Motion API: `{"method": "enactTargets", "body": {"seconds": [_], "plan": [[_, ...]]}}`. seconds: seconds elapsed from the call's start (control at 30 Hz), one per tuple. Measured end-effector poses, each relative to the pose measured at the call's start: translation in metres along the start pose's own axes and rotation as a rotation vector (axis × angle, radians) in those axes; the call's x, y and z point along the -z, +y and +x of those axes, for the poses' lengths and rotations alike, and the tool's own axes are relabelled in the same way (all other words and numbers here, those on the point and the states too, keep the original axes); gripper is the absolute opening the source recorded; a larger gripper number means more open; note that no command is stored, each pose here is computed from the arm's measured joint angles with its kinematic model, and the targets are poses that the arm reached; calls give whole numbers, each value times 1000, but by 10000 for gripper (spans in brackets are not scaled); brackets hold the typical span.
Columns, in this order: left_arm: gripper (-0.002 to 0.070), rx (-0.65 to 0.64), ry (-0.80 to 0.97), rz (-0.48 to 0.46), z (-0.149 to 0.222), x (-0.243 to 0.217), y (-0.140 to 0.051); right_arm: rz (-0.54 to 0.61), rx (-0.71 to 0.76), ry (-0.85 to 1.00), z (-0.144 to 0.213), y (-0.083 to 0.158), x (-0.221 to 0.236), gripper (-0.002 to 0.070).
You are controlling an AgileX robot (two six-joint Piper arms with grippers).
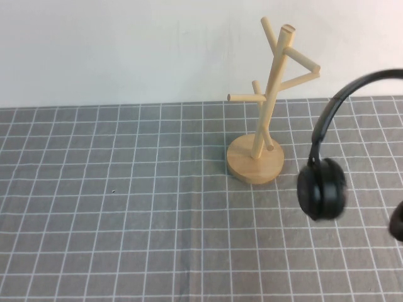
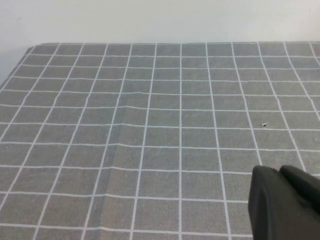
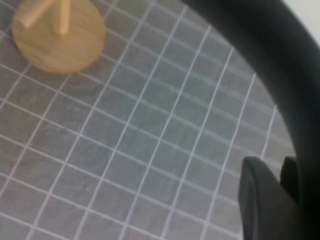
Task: Take out the headphones from the headphone stand
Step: Place the headphones on the table
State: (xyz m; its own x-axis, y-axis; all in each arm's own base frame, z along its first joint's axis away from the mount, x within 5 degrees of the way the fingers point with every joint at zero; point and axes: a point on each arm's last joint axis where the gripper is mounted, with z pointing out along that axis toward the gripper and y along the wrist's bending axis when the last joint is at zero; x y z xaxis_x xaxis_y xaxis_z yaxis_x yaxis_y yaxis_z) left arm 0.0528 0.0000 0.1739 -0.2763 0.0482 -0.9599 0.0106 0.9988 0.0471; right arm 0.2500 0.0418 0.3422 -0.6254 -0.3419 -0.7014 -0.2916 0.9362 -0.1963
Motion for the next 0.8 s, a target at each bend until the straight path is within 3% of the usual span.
{"method": "enactTargets", "body": {"seconds": [0.13, 0.23, 0.53, 0.8], "plan": [[-4, 0, 0, 0, 0, 0, 0, -26, -101, 212, 16, 5, -51, -4], [-4, 0, 0, 0, 0, 0, 0, -57, -69, 346, 35, 12, -87, -4], [-4, 0, 0, 0, 0, 0, 0, -101, -49, 464, 78, 27, -158, -3], [-4, 0, 0, 0, 0, 0, 0, -91, -21, 568, 100, 31, -187, 8]]}}
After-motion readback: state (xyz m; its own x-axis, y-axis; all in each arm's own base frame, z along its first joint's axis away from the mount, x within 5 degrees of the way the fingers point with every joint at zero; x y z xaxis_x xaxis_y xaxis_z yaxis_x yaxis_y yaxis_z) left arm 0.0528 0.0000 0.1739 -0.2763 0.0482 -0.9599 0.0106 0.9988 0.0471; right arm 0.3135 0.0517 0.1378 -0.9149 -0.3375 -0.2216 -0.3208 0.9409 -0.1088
